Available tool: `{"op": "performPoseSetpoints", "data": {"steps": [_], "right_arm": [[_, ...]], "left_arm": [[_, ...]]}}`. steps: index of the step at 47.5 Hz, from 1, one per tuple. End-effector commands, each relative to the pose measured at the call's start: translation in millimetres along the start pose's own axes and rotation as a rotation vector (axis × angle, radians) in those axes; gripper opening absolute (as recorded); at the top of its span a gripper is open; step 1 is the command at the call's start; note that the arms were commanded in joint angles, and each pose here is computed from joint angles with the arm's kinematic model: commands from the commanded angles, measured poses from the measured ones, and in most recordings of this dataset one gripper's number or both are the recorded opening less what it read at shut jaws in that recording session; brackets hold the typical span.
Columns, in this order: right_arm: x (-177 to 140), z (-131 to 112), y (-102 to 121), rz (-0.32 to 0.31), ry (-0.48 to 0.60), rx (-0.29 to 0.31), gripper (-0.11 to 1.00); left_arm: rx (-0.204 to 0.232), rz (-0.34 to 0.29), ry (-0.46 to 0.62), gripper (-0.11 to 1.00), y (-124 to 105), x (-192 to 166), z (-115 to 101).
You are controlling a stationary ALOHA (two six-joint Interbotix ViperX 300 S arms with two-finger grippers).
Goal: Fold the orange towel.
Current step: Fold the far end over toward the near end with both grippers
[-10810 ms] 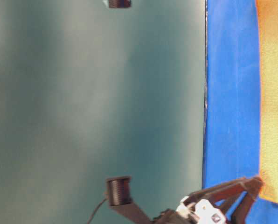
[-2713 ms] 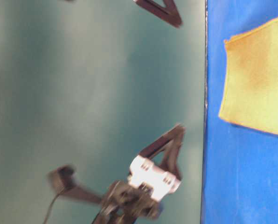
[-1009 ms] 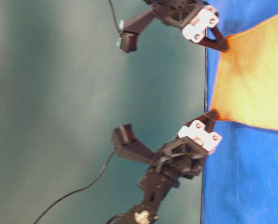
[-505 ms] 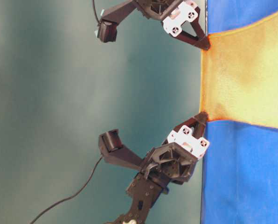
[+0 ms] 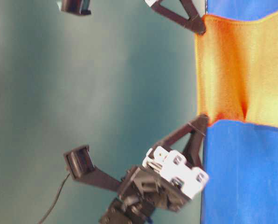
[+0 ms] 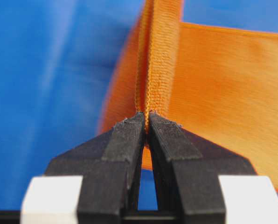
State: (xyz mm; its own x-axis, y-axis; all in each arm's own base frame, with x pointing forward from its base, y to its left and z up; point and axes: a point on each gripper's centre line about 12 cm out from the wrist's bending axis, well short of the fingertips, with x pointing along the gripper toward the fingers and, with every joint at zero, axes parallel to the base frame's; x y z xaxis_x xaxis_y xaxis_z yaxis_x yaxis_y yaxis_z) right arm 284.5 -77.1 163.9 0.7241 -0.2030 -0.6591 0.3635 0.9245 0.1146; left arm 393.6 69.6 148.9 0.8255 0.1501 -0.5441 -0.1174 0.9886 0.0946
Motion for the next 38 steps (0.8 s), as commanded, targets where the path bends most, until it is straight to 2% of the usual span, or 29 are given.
{"op": "performPoseSetpoints", "data": {"steps": [1,8,19,28,38], "right_arm": [[-5,0,15,0.036,0.001,-0.001,0.04],[-4,-12,40,0.094,0.051,-0.008,0.04],[10,-38,71,0.156,0.154,-0.006,0.04],[27,-57,83,0.172,0.204,0.001,0.04],[33,-62,92,0.19,0.21,0.0,0.04]], "left_arm": [[0.027,-0.044,-0.017,0.02,-21,-8,8],[0.067,-0.113,0.028,0.02,-51,-10,2],[0.085,-0.176,0.066,0.02,-82,-5,-9],[0.099,-0.189,0.123,0.02,-91,16,-31],[0.11,-0.204,0.121,0.02,-102,27,-37]]}}
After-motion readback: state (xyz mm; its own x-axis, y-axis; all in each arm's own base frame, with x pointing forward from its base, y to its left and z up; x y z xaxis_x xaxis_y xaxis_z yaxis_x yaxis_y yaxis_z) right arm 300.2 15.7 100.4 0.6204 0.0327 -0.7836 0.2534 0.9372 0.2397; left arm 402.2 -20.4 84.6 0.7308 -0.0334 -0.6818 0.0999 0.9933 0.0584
